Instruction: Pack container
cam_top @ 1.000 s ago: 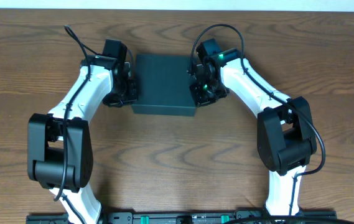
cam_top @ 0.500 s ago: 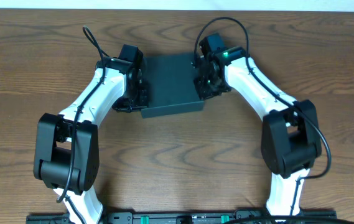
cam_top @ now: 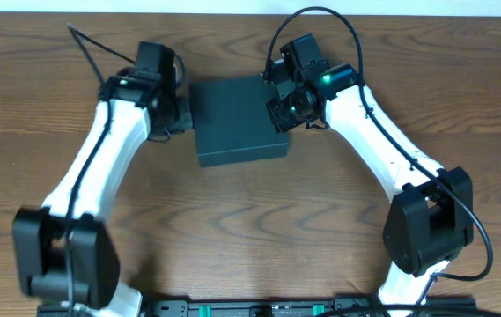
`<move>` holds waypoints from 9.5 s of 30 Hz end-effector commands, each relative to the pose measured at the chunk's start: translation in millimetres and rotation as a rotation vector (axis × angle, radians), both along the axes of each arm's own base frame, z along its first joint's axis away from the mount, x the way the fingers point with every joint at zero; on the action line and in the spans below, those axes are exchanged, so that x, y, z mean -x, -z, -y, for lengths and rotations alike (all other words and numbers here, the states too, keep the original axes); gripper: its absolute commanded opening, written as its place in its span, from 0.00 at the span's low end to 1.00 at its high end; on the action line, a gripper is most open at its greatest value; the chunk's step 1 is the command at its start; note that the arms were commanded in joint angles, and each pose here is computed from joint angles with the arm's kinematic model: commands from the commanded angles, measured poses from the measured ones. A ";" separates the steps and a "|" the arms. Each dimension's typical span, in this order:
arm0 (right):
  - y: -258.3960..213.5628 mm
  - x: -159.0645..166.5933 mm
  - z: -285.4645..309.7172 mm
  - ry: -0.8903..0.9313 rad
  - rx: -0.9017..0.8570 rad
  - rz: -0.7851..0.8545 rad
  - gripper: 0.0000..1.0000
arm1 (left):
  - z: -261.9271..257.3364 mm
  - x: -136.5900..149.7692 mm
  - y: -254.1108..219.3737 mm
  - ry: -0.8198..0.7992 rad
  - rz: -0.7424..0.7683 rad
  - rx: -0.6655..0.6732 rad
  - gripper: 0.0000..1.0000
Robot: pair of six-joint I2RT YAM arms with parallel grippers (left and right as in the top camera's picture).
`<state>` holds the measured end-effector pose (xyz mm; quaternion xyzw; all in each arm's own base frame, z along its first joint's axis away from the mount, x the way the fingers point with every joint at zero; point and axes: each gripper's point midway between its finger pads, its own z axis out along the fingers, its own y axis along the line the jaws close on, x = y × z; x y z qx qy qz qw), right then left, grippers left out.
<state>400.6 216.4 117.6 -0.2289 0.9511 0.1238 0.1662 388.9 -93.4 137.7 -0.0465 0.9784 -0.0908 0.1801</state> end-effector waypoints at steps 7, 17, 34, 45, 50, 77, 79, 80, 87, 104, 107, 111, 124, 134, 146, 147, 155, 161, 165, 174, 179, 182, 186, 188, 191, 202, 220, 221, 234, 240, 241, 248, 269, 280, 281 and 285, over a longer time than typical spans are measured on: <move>3.7 0.5 -4.1 -0.022 -0.003 -0.005 0.01 | 44.5 8.0 -18.0 0.101 0.054 0.005 0.08; 30.9 -1.3 -9.5 -0.030 0.012 -0.047 0.01 | 69.9 3.4 42.6 0.156 -0.055 -0.027 0.10; -89.6 -22.1 1.7 -0.013 -0.068 0.299 0.01 | 64.9 11.4 40.3 0.155 -0.090 -0.041 0.06; -200.9 -23.4 88.5 0.160 0.045 0.628 0.01 | 13.9 46.1 -171.9 0.099 0.479 0.018 0.07; -266.0 5.8 112.5 0.177 0.085 0.813 0.01 | -38.0 91.9 -245.7 -0.008 0.725 -0.055 0.23; -363.6 242.4 197.9 0.317 -0.064 1.093 0.99 | -110.2 270.3 -229.5 -0.093 0.716 -0.219 0.99; -360.2 242.9 198.2 0.315 -0.058 1.081 0.99 | -110.5 271.7 -227.0 -0.091 0.705 -0.222 0.99; -357.6 243.3 198.2 0.312 -0.053 1.071 0.99 | -110.7 272.8 -225.0 -0.090 0.695 -0.224 0.98; -331.9 249.2 196.6 0.278 -0.020 0.972 0.99 | -111.2 275.4 -220.4 -0.086 0.674 -0.229 0.99; -294.0 262.8 198.1 0.238 0.036 0.820 0.99 | -111.2 275.4 -220.4 -0.086 0.674 -0.229 0.98; -283.6 267.7 199.7 0.231 0.055 0.777 0.99 | -111.2 275.4 -220.4 -0.086 0.674 -0.229 0.99; -273.2 273.1 201.6 0.224 0.076 0.733 0.99 | -111.2 275.4 -220.4 -0.086 0.674 -0.229 0.98; -253.3 245.5 167.3 0.175 -0.097 0.771 0.99 | -111.2 275.4 -220.4 -0.086 0.674 -0.229 0.99; -172.3 174.5 143.8 0.178 -0.240 0.949 0.99 | -111.2 275.4 -220.4 -0.086 0.674 -0.229 0.99; -87.2 159.7 168.3 0.405 -0.339 0.937 0.99 | -111.2 275.4 -220.4 -0.086 0.674 -0.229 0.98; -84.3 159.9 169.5 0.408 -0.341 0.949 0.99 | -111.2 275.4 -220.4 -0.086 0.674 -0.229 0.99; -67.6 163.2 174.8 0.423 -0.341 0.988 0.99 | -111.2 275.4 -220.4 -0.086 0.674 -0.229 0.98; -44.4 163.2 174.7 0.425 -0.335 0.968 0.99 | -111.2 275.4 -220.4 -0.086 0.674 -0.229 0.99; -34.3 162.7 174.6 0.426 -0.333 0.958 0.99 | -111.2 275.4 -220.4 -0.086 0.674 -0.229 0.99; -28.2 162.4 174.4 0.426 -0.329 0.945 0.99 | -111.2 275.4 -220.4 -0.086 0.674 -0.229 0.99; -28.1 162.4 174.4 0.426 -0.329 0.945 0.99 | -111.2 275.4 -220.4 -0.086 0.674 -0.229 0.99; -27.5 162.4 174.4 0.426 -0.328 0.943 0.99 | -111.2 275.4 -220.4 -0.086 0.674 -0.229 0.98; -27.5 162.4 174.4 0.427 -0.329 0.943 0.99 | -111.2 275.4 -220.4 -0.086 0.674 -0.229 0.99; -27.5 162.4 174.4 0.427 -0.329 0.943 0.99 | -111.2 275.4 -220.4 -0.086 0.674 -0.229 0.98; -27.5 162.4 174.4 0.427 -0.329 0.943 0.99 | -111.2 275.4 -220.4 -0.086 0.674 -0.229 0.99; -27.5 162.4 174.4 0.427 -0.329 0.943 0.99 | -111.2 275.4 -220.4 -0.086 0.674 -0.229 0.99; -27.5 162.4 174.4 0.427 -0.328 0.943 0.99 | -109.0 221.4 -220.5 -0.223 1.017 -0.143 0.99; -27.5 162.4 174.4 0.427 -0.328 0.943 0.99 | -110.7 214.7 -218.4 -0.245 1.069 -0.138 0.99; -27.5 162.4 174.4 0.427 -0.328 0.943 0.99 | -118.0 165.0 -130.1 -0.326 1.231 -0.133 0.99; -27.5 162.4 174.4 0.427 -0.328 0.943 0.99 | -117.7 160.3 -96.0 -0.326 1.227 -0.134 0.98; -27.5 162.4 174.4 0.427 -0.328 0.943 0.99 | -117.6 160.1 -92.3 -0.325 1.225 -0.135 0.99; -27.4 162.5 174.4 0.427 -0.328 0.942 0.99 | -121.8 156.1 -68.3 -0.335 1.177 -0.170 0.98; -27.4 162.5 174.4 0.427 -0.328 0.942 0.99 | -135.9 153.5 -24.4 -0.387 1.077 -0.251 0.99; -27.4 162.5 174.4 0.427 -0.328 0.942 0.99 | -135.7 151.3 -6.4 -0.381 1.048 -0.258 0.98; -27.4 162.5 174.4 0.427 -0.328 0.942 0.99 | -135.6 151.2 -6.4 -0.380 1.048 -0.257 0.98; -27.4 162.5 174.4 0.427 -0.328 0.942 0.99 | -135.6 151.2 -6.4 -0.380 1.048 -0.257 0.98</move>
